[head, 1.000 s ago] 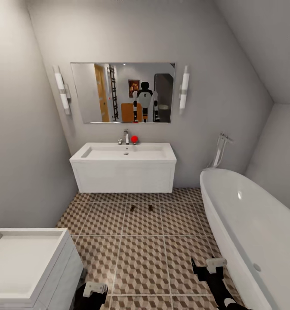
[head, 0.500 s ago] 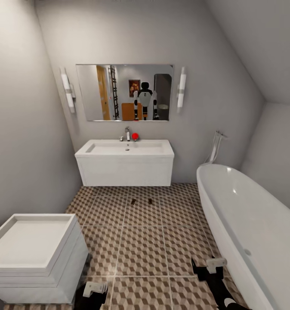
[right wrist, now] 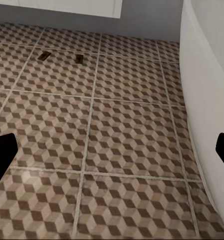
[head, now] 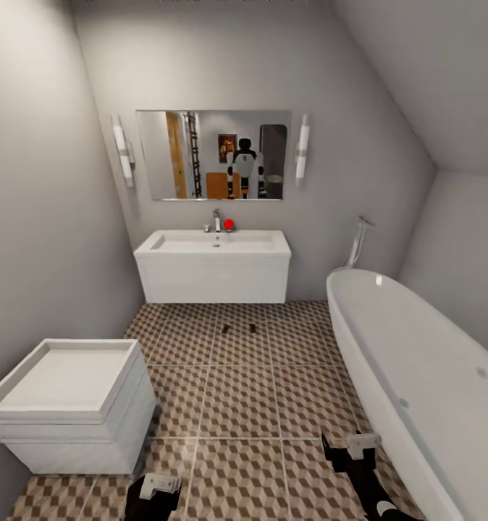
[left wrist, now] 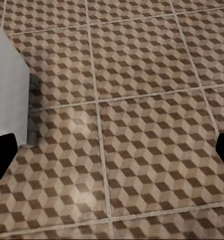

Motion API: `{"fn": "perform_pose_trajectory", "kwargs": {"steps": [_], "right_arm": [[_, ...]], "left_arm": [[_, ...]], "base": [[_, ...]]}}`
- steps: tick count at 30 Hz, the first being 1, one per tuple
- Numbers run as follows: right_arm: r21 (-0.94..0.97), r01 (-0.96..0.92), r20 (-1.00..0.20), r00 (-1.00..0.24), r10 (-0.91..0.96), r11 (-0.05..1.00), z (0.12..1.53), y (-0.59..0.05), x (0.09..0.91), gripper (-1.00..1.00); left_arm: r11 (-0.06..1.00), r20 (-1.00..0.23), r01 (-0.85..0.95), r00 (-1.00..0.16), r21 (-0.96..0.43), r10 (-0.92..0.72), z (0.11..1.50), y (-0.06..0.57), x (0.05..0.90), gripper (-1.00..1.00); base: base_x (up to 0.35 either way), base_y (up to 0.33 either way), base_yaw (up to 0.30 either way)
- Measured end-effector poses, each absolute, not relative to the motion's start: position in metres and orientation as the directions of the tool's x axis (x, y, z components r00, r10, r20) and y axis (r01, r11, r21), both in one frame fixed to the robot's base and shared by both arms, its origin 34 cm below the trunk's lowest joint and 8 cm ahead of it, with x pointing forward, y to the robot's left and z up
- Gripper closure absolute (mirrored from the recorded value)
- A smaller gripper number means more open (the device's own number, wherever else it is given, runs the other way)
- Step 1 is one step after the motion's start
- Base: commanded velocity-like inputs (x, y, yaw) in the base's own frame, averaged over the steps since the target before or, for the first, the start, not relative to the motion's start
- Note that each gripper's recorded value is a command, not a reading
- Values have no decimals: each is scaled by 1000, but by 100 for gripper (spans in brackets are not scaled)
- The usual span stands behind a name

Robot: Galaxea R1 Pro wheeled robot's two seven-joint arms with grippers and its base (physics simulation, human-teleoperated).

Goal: Take the four mousetraps from the cabinet in the bathroom and place them on the bathroom floor. Make sure all four end up on the same floor surface, and ensure that at least two of them are either under or directly next to the same bathroom sink.

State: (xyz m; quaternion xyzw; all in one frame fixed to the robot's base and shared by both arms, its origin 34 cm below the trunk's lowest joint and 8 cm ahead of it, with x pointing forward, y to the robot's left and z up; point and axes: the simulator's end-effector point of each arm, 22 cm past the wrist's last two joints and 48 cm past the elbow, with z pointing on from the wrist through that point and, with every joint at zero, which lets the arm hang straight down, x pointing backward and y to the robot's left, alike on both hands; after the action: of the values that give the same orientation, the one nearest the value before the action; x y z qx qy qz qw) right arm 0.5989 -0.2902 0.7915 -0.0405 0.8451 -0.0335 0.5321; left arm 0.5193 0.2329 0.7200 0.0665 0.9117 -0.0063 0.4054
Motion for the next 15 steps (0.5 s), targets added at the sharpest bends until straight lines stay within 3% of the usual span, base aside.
{"fn": "perform_pose_trajectory", "kwargs": {"steps": [6,15], "right_arm": [[-99,-33,-895,-434,-103,995,790,-289,598,-100],[-98,-34,-891,-441,-103,995,786,-289,596,-100]], "left_arm": [[991,-738,126,-665,42,115,719,233,518,-100],[991,-733,126,-671,41,115,715,233,516,-100]], "base": [[-255,0,178],[-47,0,226]]}}
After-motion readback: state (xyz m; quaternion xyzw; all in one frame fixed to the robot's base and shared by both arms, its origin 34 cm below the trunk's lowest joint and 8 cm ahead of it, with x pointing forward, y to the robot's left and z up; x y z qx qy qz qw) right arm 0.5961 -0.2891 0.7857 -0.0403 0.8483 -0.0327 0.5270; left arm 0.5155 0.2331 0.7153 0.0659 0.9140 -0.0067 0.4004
